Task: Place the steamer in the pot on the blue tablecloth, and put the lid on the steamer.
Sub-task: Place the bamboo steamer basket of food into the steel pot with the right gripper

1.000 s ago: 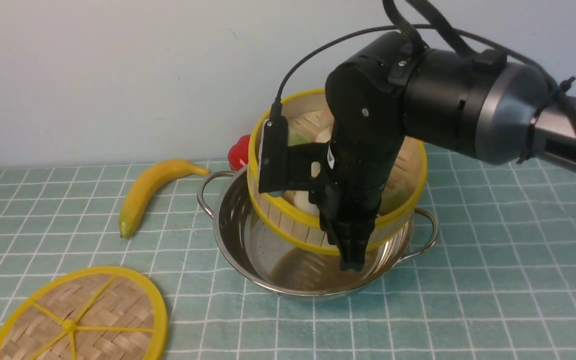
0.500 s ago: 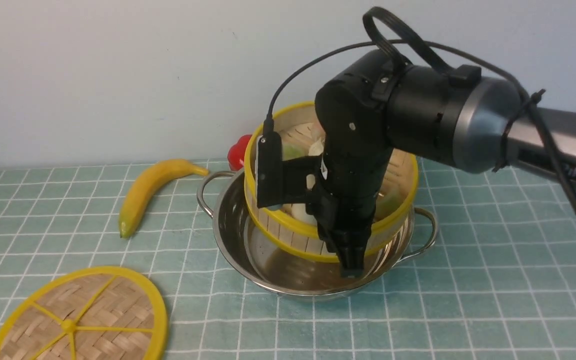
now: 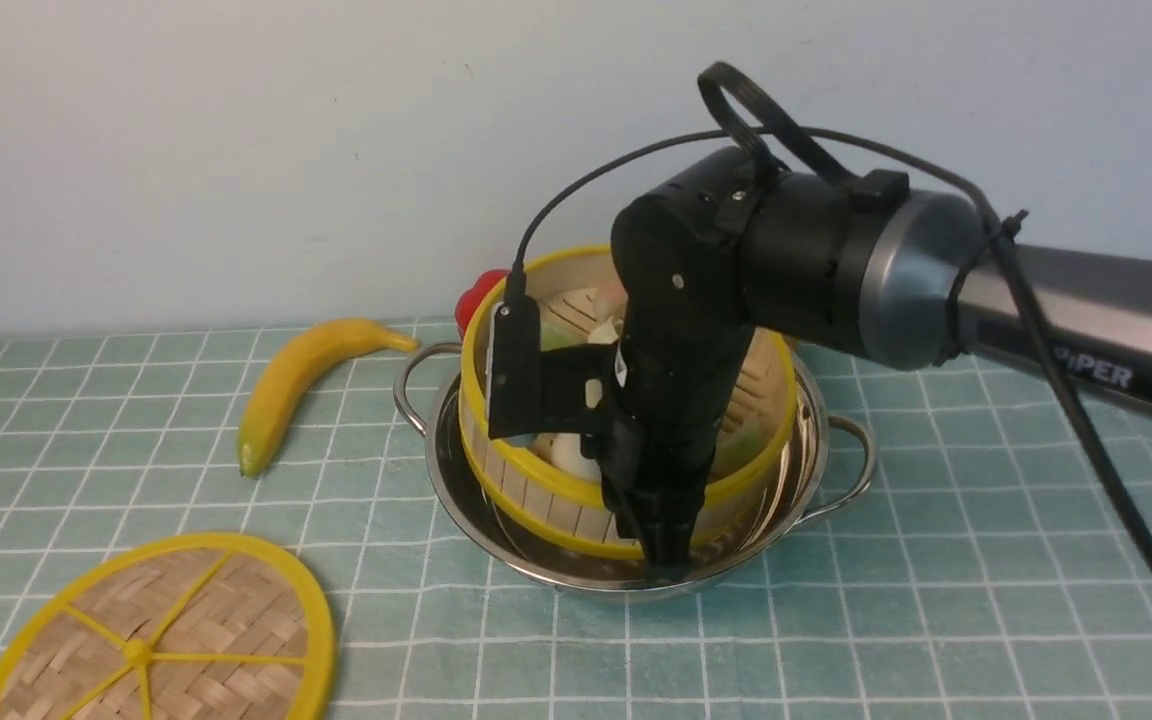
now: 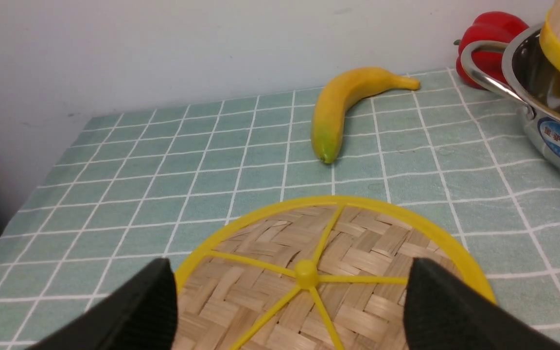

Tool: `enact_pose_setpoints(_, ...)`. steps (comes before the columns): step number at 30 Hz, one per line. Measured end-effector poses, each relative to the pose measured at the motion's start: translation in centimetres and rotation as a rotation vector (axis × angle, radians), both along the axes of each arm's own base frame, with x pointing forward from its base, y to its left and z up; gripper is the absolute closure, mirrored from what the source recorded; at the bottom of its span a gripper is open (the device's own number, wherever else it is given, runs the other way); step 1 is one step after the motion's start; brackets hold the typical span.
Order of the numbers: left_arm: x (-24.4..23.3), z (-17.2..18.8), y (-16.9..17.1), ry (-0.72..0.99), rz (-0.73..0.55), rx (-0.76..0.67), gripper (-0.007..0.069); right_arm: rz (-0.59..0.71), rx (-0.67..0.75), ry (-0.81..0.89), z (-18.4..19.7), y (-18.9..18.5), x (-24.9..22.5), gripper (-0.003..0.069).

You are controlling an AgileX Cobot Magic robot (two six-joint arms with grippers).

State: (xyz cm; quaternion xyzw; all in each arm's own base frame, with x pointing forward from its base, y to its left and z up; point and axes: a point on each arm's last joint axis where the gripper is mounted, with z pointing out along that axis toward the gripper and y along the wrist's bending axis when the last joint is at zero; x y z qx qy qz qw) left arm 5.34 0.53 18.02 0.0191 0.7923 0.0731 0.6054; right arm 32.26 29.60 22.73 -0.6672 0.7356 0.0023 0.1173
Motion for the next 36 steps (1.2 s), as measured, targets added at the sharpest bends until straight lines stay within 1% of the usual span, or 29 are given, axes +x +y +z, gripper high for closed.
enact_pose_setpoints(8, 0.0, 0.0, 0.0, 0.0, 0.0, 0.0, 0.0047, -0.001, -0.04, 0.049, -2.7, 0.4, 0.4, 0.0598)
enact_pose_setpoints(24, 0.0, 0.0, 0.0, 0.0, 0.0, 0.0, 0.0047, 0.004, -0.053, 0.036, -2.8, 0.3, 0.5, 0.0592)
enact_pose_setpoints(27, 0.0, 0.0, 0.0, 0.0, 0.0, 0.0, 0.0047, 0.006, -0.052, 0.031, -2.7, 0.3, 0.6, 0.0548)
enact_pose_setpoints(28, 0.0, 0.0, 0.0, 0.0, 0.0, 0.0, 0.0047, 0.008, -0.057, 0.027, -2.7, 0.3, 0.6, 0.0544)
enact_pose_setpoints(33, 0.0, 0.0, 0.0, 0.0, 0.0, 0.0, 0.0047, 0.011, -0.046, 0.015, -2.5, 0.4, 0.7, 0.0409)
enact_pose_setpoints(36, 0.0, 0.0, 0.0, 0.0, 0.0, 0.0, 0.0047, 0.016, -0.049, 0.008, -2.4, 0.4, 0.8, 0.0363)
